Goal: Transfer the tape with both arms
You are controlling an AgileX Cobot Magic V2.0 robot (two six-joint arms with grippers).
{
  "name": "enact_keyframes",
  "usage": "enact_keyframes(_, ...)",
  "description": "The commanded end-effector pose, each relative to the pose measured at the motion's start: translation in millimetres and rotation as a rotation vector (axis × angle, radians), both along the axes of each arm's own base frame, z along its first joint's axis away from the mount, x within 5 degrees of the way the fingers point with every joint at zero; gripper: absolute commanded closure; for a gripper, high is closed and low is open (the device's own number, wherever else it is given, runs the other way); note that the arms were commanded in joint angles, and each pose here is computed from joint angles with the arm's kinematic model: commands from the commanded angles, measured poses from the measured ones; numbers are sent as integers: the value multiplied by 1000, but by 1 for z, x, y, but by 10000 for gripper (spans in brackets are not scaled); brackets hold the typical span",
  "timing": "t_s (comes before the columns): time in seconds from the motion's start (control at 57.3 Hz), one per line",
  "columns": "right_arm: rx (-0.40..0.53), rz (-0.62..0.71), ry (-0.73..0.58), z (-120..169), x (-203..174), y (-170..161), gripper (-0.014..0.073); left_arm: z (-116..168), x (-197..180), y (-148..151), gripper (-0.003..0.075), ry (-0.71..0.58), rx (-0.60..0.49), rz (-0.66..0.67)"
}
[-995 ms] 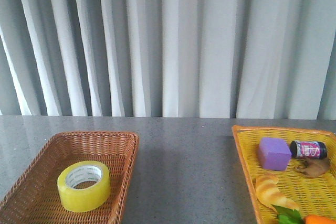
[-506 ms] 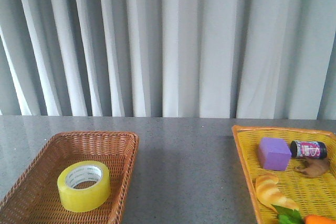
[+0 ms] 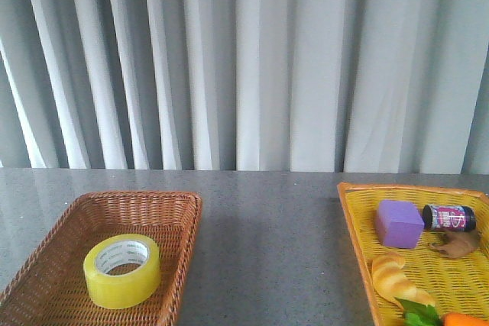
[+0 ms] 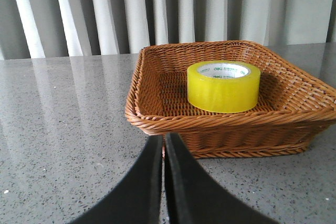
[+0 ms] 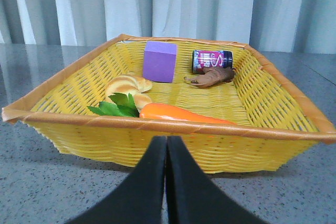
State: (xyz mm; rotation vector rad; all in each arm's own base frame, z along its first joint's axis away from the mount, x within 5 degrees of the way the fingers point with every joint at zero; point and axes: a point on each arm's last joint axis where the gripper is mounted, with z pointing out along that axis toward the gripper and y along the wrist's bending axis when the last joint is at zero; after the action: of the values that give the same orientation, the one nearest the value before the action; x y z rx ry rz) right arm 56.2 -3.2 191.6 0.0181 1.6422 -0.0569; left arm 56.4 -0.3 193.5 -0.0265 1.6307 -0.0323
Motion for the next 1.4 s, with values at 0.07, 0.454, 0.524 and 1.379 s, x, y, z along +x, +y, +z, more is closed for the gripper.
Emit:
enact_keyframes(0.07,-5,-13,-83,6,0,0,602,10,-1,0,726,-92,-3,-7)
enact_keyframes(0.454,19,-11,-84,6,0,0,602,10,-1,0,726,-92,-3,-7)
enact_keyframes(0.524,19,-11,-83,6,0,0,602,10,-1,0,726,-92,-3,-7)
enact_keyframes(1.379,18,-11,-83,6,0,0,602,10,-1,0,726,-92,-3,-7)
